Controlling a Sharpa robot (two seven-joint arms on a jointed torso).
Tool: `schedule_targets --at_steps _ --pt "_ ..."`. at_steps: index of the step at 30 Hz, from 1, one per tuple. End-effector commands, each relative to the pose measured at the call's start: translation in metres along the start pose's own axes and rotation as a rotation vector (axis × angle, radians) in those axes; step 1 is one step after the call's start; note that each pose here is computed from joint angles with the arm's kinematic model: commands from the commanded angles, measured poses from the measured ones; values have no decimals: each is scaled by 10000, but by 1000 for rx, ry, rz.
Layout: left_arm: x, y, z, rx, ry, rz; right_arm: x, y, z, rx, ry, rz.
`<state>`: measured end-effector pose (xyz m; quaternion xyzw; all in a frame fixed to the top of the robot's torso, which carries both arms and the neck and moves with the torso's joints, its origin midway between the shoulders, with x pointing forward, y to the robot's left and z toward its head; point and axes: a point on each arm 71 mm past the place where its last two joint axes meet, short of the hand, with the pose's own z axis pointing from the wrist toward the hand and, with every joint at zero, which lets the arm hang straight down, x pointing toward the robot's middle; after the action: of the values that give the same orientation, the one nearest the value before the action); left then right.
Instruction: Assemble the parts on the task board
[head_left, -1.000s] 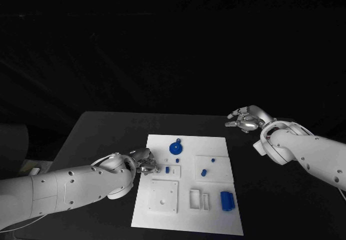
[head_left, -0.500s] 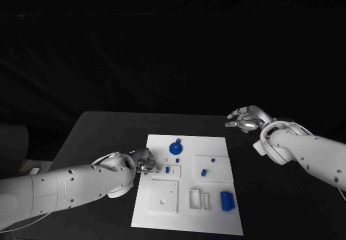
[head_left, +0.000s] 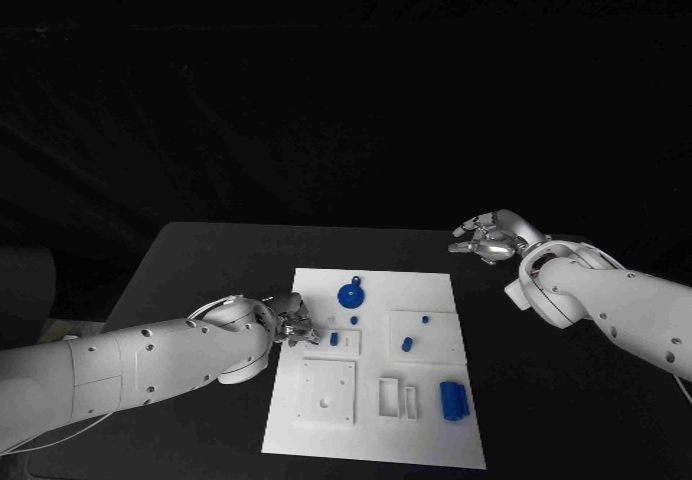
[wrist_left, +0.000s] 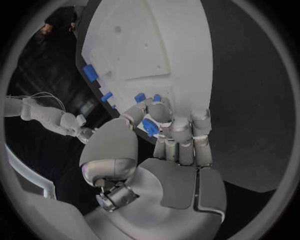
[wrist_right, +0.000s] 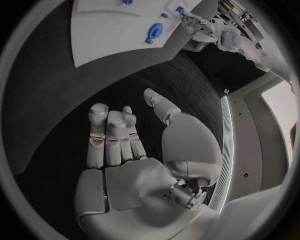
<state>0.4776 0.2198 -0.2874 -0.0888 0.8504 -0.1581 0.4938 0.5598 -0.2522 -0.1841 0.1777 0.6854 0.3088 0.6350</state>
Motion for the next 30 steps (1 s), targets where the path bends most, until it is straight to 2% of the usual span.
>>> schedule_targets --at_steps 1,19,30 --pt "164 3 -1 -29 106 28 16 9 1 -7 13 -1" --pt "133 -67 52 -33 132 49 30 9 2 -6 16 -1" --pt "136 -63 51 -33 137 92 29 7 0 -6 16 -1"
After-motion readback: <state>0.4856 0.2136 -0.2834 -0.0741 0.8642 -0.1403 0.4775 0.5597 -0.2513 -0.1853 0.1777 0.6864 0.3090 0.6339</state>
